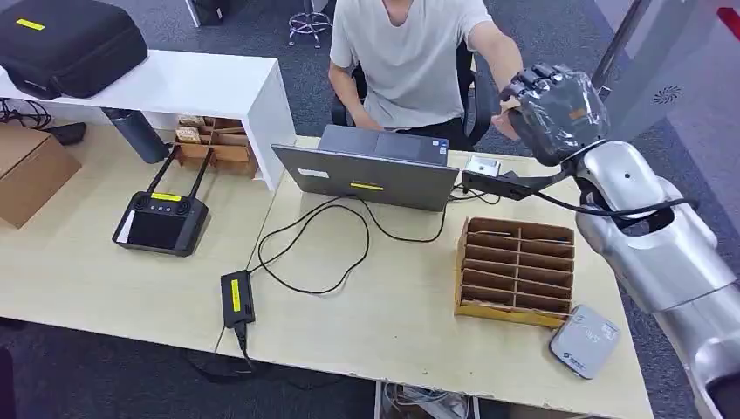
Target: Pass the card to the sensor for recognition and then transmit it.
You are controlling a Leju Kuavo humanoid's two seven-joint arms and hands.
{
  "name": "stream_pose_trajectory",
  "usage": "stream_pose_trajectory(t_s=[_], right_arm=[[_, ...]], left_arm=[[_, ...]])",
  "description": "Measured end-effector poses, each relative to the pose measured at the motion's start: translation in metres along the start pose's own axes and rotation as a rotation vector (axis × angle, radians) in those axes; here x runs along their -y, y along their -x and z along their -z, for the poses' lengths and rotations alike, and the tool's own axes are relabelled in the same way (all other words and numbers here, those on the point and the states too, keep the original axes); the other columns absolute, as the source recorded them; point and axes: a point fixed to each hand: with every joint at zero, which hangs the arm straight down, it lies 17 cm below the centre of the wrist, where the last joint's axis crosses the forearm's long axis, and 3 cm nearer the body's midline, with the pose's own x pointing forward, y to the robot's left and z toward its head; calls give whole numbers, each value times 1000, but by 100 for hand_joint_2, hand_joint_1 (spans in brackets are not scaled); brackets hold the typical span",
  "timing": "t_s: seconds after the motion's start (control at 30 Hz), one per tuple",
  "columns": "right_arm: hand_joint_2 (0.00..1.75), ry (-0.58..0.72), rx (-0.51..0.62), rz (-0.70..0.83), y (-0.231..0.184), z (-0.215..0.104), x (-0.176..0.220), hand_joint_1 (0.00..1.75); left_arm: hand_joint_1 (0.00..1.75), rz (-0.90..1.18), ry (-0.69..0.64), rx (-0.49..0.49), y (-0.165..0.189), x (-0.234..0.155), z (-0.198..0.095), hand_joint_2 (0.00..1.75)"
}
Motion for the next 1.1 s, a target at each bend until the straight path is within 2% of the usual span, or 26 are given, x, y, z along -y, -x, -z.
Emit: stream_pose_trajectory(t_s=[0.2,0.33,0.5,0.83,1.1], right_arm=[[175,-2,4,8,-1,0,0,175],[175,-1,1,24,-1,0,0,175],[175,-5,3,34,-1,-1,-2,175],[175,-15,-3,30,1,-2,-6,175],[175,-137,-49,-42,27,-2,-23,175]], left_arm=[[0,-17,-3,8,-1,0,0,175],[0,-3,-35,81,-11,-6,1,175],[0,-77,19,104,-15,-2,-1,175],[0,-124,1,106,-12,-4,0,175],[0,-167,12,85,-8,0,0,175]])
